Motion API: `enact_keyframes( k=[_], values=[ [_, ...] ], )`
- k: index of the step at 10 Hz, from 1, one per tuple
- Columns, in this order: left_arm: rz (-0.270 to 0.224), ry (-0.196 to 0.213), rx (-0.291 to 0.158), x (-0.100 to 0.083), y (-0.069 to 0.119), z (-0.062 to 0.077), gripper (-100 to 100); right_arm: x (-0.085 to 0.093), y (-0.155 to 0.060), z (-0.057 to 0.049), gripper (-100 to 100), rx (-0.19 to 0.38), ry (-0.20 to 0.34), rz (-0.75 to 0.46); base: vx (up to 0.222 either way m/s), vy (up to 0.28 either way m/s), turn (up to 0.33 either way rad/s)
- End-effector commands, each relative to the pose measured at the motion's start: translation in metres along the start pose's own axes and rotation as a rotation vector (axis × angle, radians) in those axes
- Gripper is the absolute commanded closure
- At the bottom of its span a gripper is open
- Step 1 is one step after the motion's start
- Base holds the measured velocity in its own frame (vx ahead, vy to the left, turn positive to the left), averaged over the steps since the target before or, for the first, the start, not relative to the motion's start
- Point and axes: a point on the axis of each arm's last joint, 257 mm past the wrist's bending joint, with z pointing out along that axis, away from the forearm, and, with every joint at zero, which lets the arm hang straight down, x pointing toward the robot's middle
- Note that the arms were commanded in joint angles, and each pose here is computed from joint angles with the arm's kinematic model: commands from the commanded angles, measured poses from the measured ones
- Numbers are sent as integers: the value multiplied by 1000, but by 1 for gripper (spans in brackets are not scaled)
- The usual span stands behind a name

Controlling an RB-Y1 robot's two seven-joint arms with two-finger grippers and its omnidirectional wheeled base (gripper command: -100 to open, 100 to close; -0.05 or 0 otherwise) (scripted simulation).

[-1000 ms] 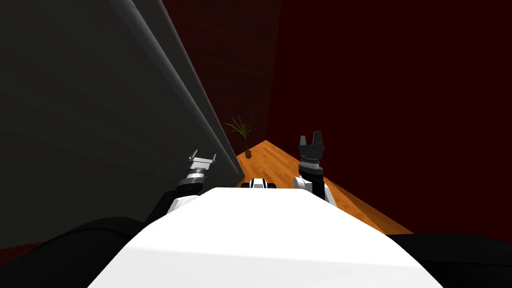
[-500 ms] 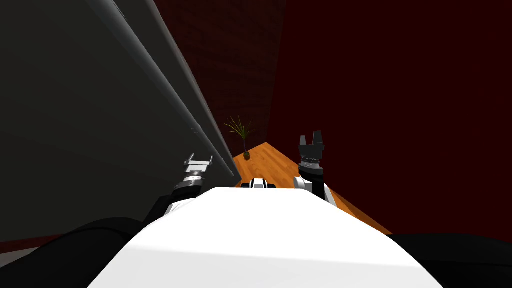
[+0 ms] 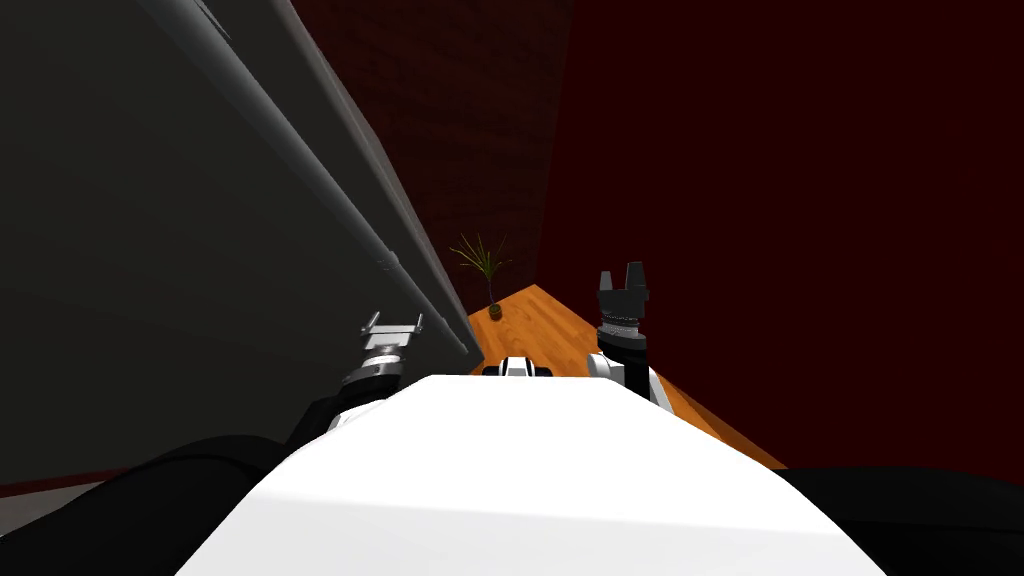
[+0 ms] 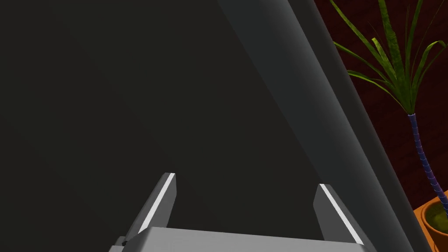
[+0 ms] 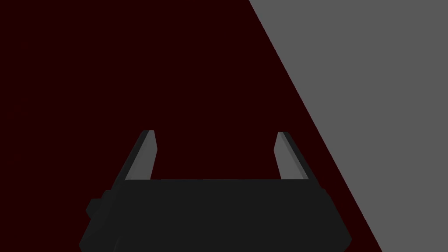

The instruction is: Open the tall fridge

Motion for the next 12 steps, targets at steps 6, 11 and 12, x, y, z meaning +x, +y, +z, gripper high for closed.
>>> enact_keyframes(
  k=[6, 11, 12],
  values=[
    [-22, 95, -123, 36, 45, 9, 100, 0, 0, 0, 0, 0, 0, 0, -322, 49, -123],
    [-31, 148, -192, 58, 69, 10, 100, 0, 0, 0, 0, 0, 0, 0, -344, 76, -102],
    [-13, 137, -226, 48, 80, 10, -100, 0, 0, 0, 0, 0, 0, 0, 14, 23, -40]
  ],
)
